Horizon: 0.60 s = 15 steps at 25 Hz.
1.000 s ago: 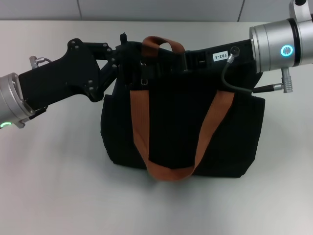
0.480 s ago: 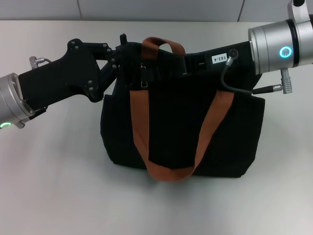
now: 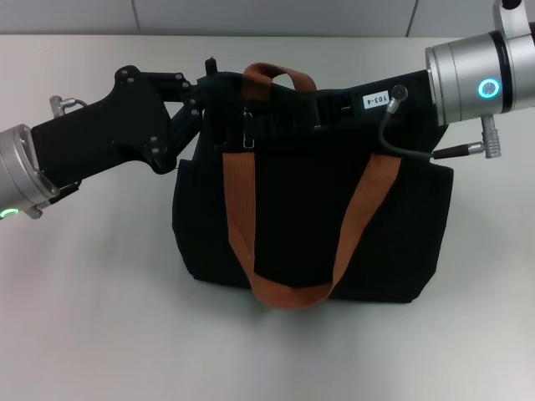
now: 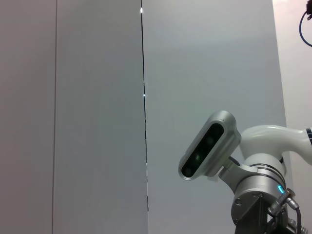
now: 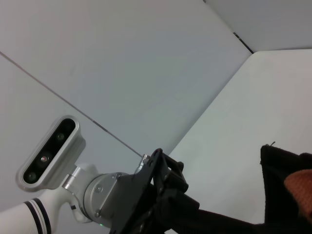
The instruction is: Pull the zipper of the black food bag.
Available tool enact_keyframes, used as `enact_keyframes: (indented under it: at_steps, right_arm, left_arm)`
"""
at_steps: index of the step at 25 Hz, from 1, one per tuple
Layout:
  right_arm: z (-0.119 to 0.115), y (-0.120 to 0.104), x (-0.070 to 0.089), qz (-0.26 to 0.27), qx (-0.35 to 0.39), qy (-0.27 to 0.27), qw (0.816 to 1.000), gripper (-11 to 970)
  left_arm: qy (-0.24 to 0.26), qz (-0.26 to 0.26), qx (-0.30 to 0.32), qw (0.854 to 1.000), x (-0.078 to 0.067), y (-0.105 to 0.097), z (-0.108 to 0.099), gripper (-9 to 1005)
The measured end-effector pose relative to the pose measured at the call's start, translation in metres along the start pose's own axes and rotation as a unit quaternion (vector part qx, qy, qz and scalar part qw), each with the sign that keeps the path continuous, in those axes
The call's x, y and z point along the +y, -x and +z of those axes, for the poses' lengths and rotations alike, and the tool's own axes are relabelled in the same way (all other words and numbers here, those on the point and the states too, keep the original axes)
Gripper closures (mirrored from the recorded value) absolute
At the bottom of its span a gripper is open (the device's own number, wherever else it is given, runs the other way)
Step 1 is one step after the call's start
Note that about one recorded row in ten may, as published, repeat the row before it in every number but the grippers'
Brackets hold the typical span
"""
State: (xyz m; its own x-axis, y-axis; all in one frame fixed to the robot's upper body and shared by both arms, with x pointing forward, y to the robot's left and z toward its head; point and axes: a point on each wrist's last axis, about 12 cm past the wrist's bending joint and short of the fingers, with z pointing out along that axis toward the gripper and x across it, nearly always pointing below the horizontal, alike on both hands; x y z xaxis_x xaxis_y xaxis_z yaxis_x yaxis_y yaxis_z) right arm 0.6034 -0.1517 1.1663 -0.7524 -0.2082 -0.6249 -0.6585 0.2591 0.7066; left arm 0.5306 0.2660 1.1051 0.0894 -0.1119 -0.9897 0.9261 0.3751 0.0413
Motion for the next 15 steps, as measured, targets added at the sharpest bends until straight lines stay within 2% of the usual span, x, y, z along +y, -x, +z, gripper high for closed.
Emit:
enact_keyframes:
  at_steps: [15]
  right_arm:
    - [-0.0047, 0.0019, 0.0006, -0.008, -0.001, -0.016, 1.000, 959]
  left_arm:
    - [0.002, -0.001, -0.001, 1.000, 0.0003, -0.0001, 0.0005, 943]
